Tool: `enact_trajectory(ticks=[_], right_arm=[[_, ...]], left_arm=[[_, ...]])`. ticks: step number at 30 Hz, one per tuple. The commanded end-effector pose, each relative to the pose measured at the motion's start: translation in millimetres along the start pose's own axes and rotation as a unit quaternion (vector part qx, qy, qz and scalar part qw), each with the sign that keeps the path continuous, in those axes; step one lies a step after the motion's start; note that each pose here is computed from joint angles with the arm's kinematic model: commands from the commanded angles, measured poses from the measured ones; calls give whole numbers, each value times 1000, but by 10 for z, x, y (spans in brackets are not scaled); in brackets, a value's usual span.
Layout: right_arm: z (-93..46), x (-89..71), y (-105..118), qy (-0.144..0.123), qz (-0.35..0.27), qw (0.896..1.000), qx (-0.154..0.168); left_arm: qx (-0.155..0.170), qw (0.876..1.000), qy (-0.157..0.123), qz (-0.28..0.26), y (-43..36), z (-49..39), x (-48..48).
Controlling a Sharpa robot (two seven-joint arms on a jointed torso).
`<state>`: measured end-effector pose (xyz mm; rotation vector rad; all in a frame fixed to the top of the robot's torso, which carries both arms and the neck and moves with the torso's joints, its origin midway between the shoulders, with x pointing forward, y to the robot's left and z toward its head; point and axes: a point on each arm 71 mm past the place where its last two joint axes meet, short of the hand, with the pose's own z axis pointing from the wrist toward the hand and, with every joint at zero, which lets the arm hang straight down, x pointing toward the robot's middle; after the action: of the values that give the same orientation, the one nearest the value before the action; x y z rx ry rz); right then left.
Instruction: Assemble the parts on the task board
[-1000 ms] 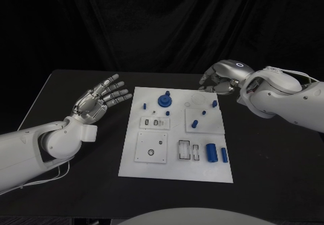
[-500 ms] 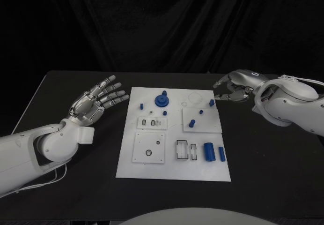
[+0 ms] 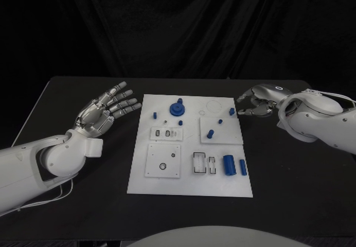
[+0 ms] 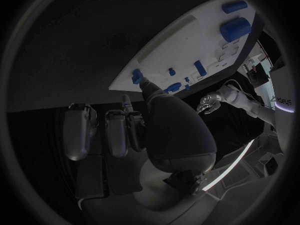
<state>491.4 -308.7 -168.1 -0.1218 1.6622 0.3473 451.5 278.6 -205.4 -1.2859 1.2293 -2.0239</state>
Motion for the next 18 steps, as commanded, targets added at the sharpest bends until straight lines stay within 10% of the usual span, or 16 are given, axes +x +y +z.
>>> enact_trajectory(ticks=[1,18], right_arm=[[13,36,-23,5,0,1000,7],[120,127,-5,19,-6,1000,4]], left_arm=[[3,1000,4,-7,6,0,8],[-3,1000,5,-8,25,-6,-2]])
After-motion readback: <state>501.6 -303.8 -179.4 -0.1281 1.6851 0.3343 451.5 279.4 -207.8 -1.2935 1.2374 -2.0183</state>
